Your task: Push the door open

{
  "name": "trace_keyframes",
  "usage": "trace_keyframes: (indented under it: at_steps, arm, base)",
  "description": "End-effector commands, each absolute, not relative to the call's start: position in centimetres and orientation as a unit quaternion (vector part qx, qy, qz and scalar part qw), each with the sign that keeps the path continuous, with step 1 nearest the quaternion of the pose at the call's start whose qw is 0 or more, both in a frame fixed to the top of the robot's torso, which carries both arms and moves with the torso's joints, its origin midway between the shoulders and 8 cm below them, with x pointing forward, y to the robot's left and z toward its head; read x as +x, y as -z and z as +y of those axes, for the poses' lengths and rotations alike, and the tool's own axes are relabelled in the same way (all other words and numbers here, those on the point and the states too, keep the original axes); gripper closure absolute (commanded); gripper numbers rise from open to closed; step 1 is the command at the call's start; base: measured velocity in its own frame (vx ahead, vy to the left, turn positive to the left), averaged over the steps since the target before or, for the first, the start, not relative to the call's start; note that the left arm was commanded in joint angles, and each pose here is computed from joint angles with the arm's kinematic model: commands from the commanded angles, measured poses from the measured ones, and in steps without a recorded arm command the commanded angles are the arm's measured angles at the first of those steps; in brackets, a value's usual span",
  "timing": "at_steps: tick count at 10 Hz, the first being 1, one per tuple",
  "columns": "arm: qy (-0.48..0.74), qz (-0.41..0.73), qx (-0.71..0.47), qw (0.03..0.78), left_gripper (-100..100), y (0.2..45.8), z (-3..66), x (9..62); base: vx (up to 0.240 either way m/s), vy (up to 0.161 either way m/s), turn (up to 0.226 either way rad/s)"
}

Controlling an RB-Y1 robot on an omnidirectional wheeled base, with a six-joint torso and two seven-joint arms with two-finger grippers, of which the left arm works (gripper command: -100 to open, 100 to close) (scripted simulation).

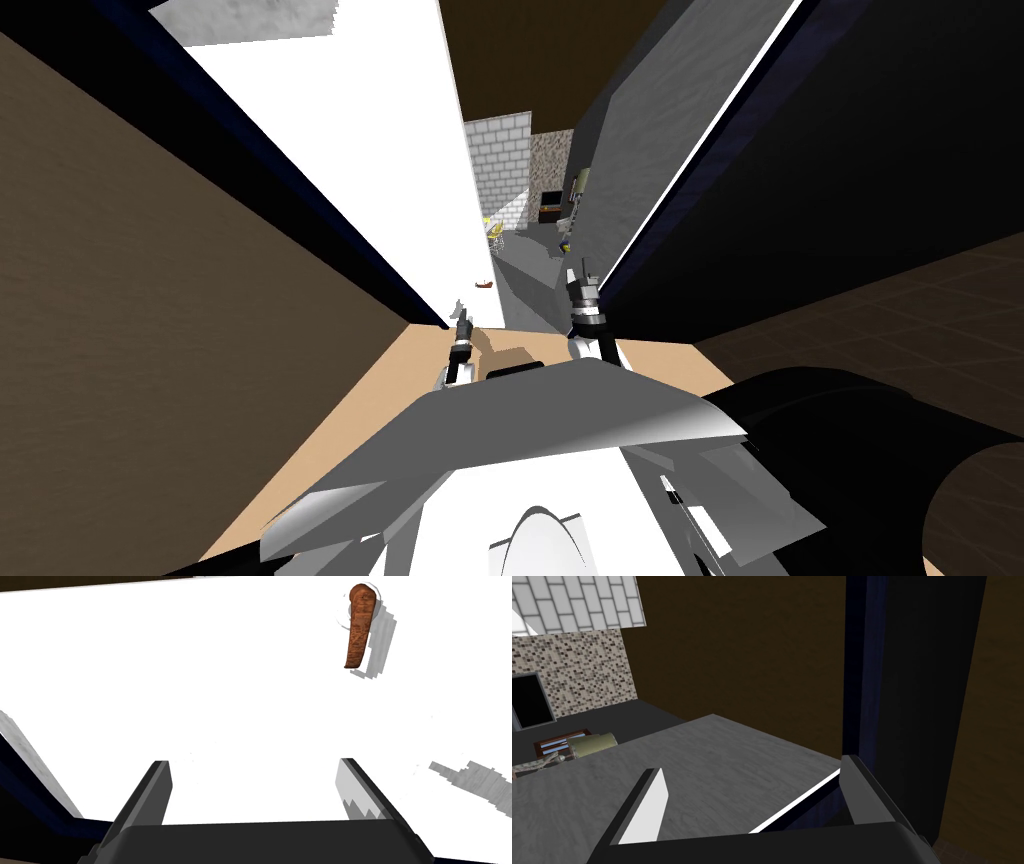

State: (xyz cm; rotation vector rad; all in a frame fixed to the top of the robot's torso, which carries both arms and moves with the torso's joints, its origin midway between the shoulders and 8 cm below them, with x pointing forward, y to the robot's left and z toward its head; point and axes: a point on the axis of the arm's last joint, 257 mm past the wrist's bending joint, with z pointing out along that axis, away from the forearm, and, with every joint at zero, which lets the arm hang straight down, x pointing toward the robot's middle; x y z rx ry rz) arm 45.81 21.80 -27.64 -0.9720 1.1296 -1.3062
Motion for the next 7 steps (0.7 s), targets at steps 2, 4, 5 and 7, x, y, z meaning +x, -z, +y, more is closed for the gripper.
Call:
trace_keyframes:
  at_steps: [2, 4, 5, 7]
  arm:
    - [0.551, 0.487, -0.418, 0.534, -100, 29.6, 21.2, 46.0]
    - [0.55, 0.494, -0.424, 0.523, -100, 31.0, 20.6, 46.1]
    - [0.549, 0.498, -0.427, 0.518, -100, 31.7, 20.4, 46.1]
    - [0.548, 0.505, -0.432, 0.508, -100, 33.0, 19.9, 46.1]
  base:
    - [0.1, 0.062, -0.065]
    - [0.091, 0.055, -0.056]
    - [0.079, 0.053, -0.062]
    - [0.073, 0.052, -0.06]
